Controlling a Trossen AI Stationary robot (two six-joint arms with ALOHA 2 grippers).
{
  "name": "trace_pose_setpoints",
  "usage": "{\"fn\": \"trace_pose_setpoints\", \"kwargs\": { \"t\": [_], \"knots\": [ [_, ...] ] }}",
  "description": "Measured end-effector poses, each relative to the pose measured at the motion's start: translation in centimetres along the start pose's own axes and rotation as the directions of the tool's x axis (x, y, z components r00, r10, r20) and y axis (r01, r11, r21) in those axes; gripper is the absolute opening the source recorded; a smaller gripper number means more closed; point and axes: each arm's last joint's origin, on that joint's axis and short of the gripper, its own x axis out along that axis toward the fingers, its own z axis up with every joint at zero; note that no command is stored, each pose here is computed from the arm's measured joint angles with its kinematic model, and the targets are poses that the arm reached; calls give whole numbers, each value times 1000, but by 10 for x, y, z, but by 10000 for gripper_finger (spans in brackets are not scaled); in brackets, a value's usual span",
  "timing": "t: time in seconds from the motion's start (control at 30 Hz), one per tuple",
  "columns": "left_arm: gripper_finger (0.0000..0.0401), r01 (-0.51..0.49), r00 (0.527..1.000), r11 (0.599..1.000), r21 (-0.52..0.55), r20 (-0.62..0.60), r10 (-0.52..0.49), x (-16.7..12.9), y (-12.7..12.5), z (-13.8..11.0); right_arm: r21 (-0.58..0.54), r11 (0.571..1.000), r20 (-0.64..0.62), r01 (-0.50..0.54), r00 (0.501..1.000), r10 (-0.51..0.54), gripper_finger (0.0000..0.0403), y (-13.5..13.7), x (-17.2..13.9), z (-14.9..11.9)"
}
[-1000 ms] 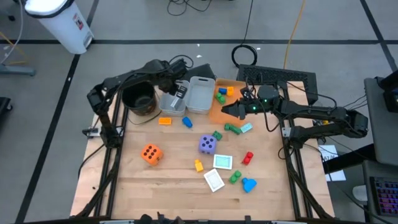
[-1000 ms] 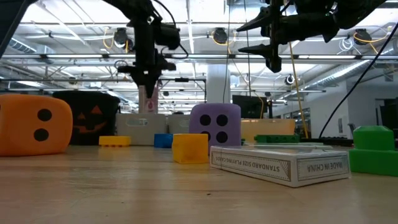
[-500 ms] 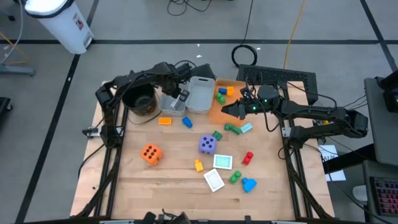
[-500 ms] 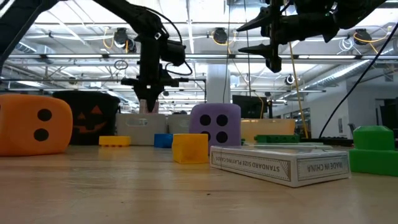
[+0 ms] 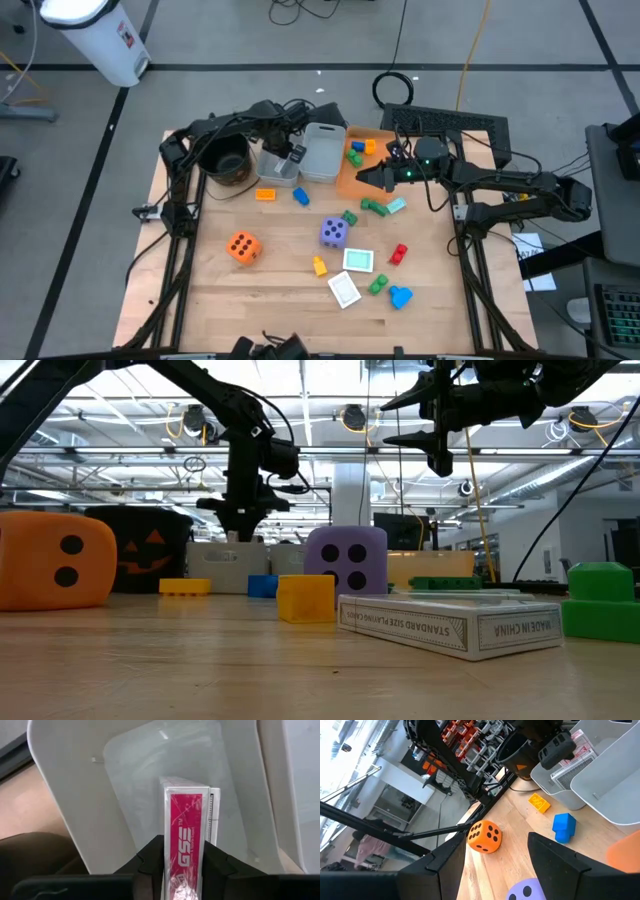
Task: Pick & Place Toys
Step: Put the red deck of cards into the left gray bin
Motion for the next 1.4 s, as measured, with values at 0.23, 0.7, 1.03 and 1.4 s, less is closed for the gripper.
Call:
{"fn": "trace_pose_setpoints", "kwargs": {
  "t": [0.23,0.7,1.03,1.4],
  "knots": [
    [78,5,1000,1000,-4,12,-5,0,2,3,0,1000,0,0,1000,0,208,0,0,0],
    [80,11,1000,1000,-9,17,-11,8,3,8,1,1000,1,2,1000,-2,207,0,0,0],
    [95,8,1000,1000,-19,16,-8,10,4,9,1,1000,2,2,1000,-2,207,0,0,0],
    [140,1,1000,1000,-21,19,0,10,4,10,12,1000,2,2,1000,-2,207,0,0,0]
  ]
}}
